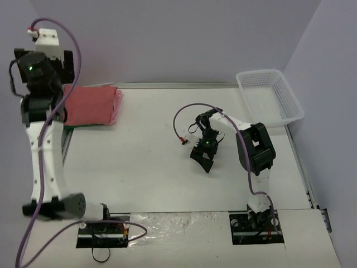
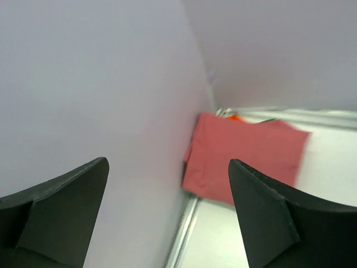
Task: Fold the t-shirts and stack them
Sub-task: Put the neatly folded tshirt into the corner of the board with the left arm
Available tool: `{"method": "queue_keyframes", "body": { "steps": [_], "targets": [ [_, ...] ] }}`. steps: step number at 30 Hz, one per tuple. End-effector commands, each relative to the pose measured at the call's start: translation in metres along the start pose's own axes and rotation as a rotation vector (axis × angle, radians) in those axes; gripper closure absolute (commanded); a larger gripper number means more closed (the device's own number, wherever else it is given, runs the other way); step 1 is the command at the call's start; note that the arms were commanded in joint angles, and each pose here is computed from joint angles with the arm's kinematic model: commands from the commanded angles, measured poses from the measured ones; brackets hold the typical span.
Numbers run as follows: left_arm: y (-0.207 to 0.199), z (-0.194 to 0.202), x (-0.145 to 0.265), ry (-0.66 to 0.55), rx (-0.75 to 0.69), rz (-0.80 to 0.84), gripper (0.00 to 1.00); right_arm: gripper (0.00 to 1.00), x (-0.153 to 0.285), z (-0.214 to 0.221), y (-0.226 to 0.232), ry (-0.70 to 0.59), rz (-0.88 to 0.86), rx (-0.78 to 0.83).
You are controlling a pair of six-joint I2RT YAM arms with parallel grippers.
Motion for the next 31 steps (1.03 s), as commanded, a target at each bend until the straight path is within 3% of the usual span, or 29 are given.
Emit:
{"method": "queue_keyframes", "body": {
  "steps": [1, 6, 8, 11, 18, 21, 24, 31],
  "targets": [
    [-0.017, 0.024, 0.061, 0.001, 0.054, 0.349, 0.12, 0.00, -0.024, 0.017, -0.006, 0.066, -0.051, -0.059],
    [-0.043, 0.075, 0.116, -0.051, 0.081, 0.626, 0.12, 0.00, 0.029, 0.000, -0.017, -0.111, 0.086, -0.084],
    [-0.065, 0.110, 0.118, 0.024, 0.094, 0.782, 0.12, 0.00, 0.060, -0.006, -0.019, -0.208, 0.168, -0.091],
    [-0.082, 0.142, 0.109, 0.045, 0.073, 0.847, 0.11, 0.00, 0.103, 0.001, -0.022, -0.339, 0.341, -0.109],
    [-0.120, 0.184, 0.070, 0.244, -0.068, 0.870, 0.03, 0.00, 0.157, 0.049, -0.030, -0.520, 0.713, -0.419],
    [-0.123, 0.195, 0.064, 0.267, -0.110, 0.845, 0.06, 0.00, 0.175, 0.080, -0.019, -0.630, 0.815, -0.508],
    [-0.116, 0.194, 0.066, 0.220, -0.140, 0.787, 0.06, 0.00, 0.182, 0.111, -0.021, -0.728, 0.831, -0.577],
    [-0.103, 0.206, 0.073, 0.214, -0.235, 0.746, 0.06, 0.00, 0.194, 0.127, -0.006, -0.829, 0.841, -0.556]
  ]
}}
Point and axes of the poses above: each gripper's point midway between its finger pads, its own x axis back along the fingers, its own y axis along the line the jaws close on, z = x × y, the point moved 9 cm from there along x, back along the fingers, and after that the axes turned 5 degrees about x, right-handed, at the moved point
